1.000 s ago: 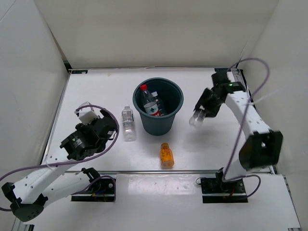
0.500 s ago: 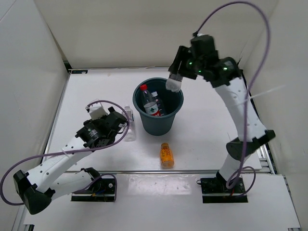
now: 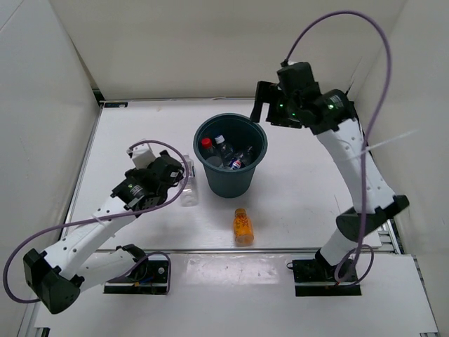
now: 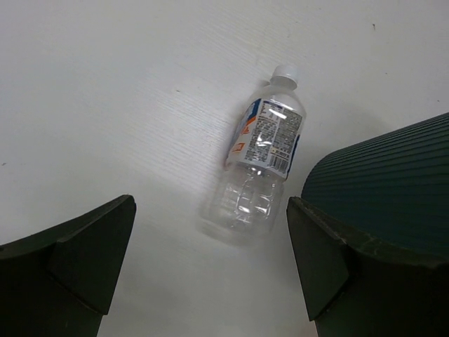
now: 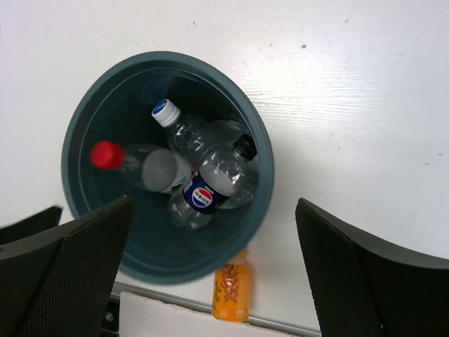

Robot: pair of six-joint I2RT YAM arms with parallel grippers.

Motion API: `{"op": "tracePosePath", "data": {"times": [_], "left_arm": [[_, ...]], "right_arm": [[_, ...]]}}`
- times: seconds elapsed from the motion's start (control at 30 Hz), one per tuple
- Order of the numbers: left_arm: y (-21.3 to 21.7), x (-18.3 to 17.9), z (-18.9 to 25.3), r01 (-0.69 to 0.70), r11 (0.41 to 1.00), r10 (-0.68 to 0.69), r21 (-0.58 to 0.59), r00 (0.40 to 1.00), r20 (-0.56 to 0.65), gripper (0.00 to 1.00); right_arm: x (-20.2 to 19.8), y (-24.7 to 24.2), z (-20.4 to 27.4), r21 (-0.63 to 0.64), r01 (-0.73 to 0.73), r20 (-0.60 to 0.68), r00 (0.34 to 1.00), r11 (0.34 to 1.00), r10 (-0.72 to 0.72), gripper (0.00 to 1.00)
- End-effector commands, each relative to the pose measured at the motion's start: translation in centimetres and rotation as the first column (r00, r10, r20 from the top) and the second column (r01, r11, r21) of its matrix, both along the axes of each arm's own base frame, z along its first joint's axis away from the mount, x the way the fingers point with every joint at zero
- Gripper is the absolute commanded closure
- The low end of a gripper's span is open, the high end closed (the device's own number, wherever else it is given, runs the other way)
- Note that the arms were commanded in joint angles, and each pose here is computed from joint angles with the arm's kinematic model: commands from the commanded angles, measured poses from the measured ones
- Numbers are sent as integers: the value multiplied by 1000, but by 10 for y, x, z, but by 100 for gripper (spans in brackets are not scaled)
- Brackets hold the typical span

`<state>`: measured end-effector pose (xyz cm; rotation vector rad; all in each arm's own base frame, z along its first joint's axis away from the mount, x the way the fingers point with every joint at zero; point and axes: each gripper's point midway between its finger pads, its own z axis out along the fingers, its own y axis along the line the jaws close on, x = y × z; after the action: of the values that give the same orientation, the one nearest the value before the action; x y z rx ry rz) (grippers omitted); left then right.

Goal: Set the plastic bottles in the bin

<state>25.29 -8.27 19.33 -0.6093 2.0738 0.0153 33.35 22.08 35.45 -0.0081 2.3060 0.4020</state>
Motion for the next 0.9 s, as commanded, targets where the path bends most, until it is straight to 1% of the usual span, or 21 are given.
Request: {"op": "tracePosePath", "data": {"times": [0.0,0.07,0.1,0.13,0.17,0.2,0.23,0.27,0.37,0.4,0.47,0.53,0.6,0.63,0.73,0.77,0.83,0.87], "left_arm": [[-17,24,-8,29,999,-28,-23,998,49,0],[-18,32,-19,22,999,-20,-31,998,55,0],[-21,31,-35,37,998,-35,-46,999,29,0],[-28,41,-38,45,995,-40,-89,998,57,0],[-28,46,-44,40,993,-34,-112,998,58,0],[-34,47,-52,68,988,-62,-136,997,48,0],[-33,47,-67,67,989,-64,-135,998,26,0],[-33,55,-68,60,986,-54,-154,998,45,0],[-35,55,-96,77,987,-80,-142,997,-13,0],[-36,62,-95,82,984,-81,-160,997,13,0],[-43,64,-103,125,974,-123,-191,992,21,0],[-50,73,-96,160,959,-147,-236,986,75,0],[-55,77,-99,174,951,-160,-254,984,77,0],[-60,77,-101,202,944,-189,-261,979,75,0],[-60,79,-114,207,947,-202,-246,978,45,0],[-65,80,-115,222,940,-220,-258,975,37,0],[-69,79,-131,228,938,-240,-262,971,-12,0],[-76,79,-134,258,927,-275,-272,961,-25,0]], "right_arm": [[-12,-24,35,23,26,108,994,999,-28,0],[-17,-25,29,11,19,82,996,1000,-20,0],[-22,-28,28,0,19,65,998,1000,-19,0],[-25,-28,25,-4,12,50,999,1000,-11,0],[-30,-30,29,4,4,51,999,1000,-5,0],[-33,-32,26,-7,4,35,999,1000,-4,0],[-36,-34,30,-1,4,45,999,1000,-4,0],[-40,-35,32,8,-3,48,999,1000,2,0],[-48,-45,32,-9,-6,50,999,1000,6,0],[-48,-49,30,-23,-4,43,999,1000,4,0],[-51,-54,30,-28,-5,40,999,1000,6,0],[-53,-59,31,-36,-3,42,999,999,4,0],[-54,-64,30,-37,10,40,999,999,-8,0],[-57,-63,29,-31,-2,33,999,1000,3,0],[-57,-68,27,-21,5,16,1000,1000,-5,0],[-56,-69,24,-20,8,5,1000,1000,-8,0],[-55,-70,24,-13,8,1,1000,1000,-8,0],[-55,-71,21,-12,10,-9,1000,1000,-10,0]]}}
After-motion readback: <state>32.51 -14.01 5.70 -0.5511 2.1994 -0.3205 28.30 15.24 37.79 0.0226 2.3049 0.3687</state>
